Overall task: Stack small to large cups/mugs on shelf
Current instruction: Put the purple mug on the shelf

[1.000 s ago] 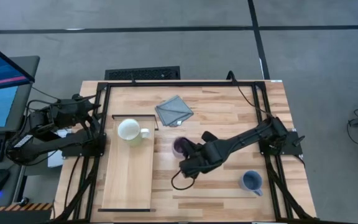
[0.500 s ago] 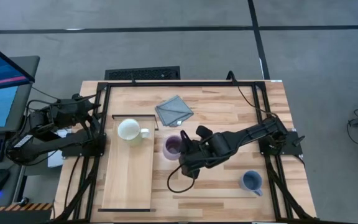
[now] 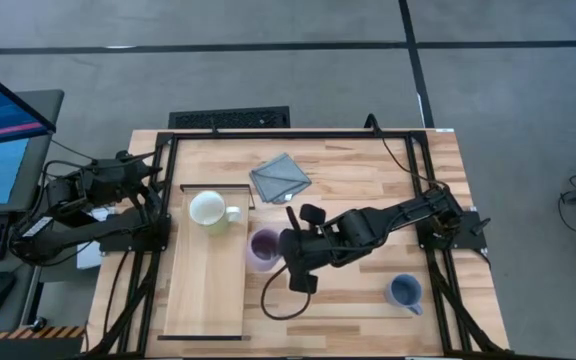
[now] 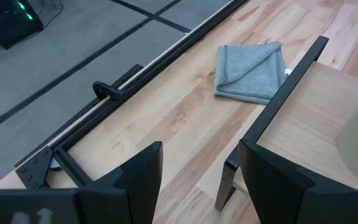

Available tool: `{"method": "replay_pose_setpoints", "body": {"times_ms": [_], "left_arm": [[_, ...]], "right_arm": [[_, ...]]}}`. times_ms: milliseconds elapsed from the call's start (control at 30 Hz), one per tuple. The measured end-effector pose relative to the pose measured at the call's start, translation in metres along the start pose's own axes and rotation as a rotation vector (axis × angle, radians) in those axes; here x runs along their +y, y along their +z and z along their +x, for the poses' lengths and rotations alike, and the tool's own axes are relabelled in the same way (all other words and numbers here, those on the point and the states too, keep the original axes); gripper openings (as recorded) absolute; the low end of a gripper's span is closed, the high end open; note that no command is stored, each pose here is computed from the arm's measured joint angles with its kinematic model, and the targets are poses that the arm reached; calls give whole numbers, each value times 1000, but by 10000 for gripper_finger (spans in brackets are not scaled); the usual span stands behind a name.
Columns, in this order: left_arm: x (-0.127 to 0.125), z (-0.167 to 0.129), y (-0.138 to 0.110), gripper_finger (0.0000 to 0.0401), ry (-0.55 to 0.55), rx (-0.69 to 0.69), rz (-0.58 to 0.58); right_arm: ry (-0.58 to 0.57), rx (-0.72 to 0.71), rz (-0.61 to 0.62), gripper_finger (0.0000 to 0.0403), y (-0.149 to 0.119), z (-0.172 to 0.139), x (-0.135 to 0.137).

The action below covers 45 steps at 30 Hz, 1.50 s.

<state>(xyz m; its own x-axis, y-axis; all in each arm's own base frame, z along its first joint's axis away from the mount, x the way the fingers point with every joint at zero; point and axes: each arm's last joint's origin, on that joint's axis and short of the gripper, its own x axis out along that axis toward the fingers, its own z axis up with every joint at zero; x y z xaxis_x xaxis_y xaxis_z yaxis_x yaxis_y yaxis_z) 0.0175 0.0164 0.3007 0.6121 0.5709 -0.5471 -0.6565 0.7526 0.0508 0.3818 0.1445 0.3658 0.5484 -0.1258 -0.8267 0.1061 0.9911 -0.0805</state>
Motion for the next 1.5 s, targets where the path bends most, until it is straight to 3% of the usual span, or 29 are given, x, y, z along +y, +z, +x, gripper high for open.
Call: {"method": "replay_pose_setpoints", "body": {"times_ms": [1033,1500], "left_arm": [[0,0,0,203,0,1,0],[0,0,0,203,0,2,1]], "right_arm": [[111,-185,-34,62,30,7,-18],[147,-261,-85,62,36,13,-14]]}}
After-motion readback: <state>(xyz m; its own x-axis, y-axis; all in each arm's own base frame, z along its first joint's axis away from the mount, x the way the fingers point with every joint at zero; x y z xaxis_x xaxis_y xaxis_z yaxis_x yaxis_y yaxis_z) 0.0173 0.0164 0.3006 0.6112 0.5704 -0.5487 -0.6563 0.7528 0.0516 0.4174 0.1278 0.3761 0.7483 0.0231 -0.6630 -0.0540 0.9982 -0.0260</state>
